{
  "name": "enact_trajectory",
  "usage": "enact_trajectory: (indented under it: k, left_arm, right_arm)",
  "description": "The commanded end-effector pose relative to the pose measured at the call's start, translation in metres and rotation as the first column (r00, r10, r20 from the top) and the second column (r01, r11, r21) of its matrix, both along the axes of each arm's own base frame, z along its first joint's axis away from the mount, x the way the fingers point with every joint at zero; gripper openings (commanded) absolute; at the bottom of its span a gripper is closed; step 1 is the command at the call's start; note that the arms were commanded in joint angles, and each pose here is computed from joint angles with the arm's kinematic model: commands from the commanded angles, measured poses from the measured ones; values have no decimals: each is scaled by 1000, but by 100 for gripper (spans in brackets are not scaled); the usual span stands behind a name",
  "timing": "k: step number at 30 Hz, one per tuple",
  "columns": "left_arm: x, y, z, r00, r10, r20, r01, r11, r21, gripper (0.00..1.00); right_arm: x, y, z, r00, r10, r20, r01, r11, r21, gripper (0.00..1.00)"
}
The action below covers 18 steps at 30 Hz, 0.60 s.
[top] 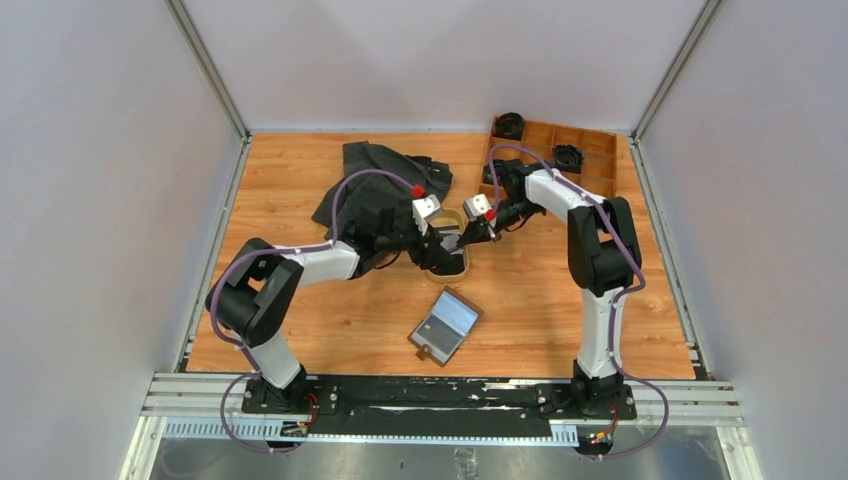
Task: Put the credit cards into the card holder
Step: Pick up the credit card from the storage box.
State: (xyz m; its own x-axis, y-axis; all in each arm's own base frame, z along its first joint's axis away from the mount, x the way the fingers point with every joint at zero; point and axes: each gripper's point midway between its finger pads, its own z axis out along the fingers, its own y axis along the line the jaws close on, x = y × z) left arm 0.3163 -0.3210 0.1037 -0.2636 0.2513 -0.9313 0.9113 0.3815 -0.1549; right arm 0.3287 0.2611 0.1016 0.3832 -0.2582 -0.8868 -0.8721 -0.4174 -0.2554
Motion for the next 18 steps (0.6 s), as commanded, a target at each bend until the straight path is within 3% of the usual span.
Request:
enact_trajectory:
  k: [1,9,13,15,18]
  left_arm:
    - [0,-9,-1,997,-78,20,78,997,-14,61]
    - [10,-12,-17,997,-70,11,70,997,11,55]
    - [15,-12,-20,999,-44,2,44,999,19,46]
    - [17,-11,-21,999,-32,4,32,999,23,37]
    - [18,-11,-23,1000,-27,-3,27,999,27,10]
  right_arm:
    - [-8,1,15,1000,22,20,-23,999,41,0]
    - [-12,2,20,998,48,34,-50,997,51,0]
    - [-14,2,19,997,61,42,-63,997,42,0]
    - [-14,3,19,997,64,41,-65,997,41,0]
    - [-14,4,20,997,65,43,-67,997,43,0]
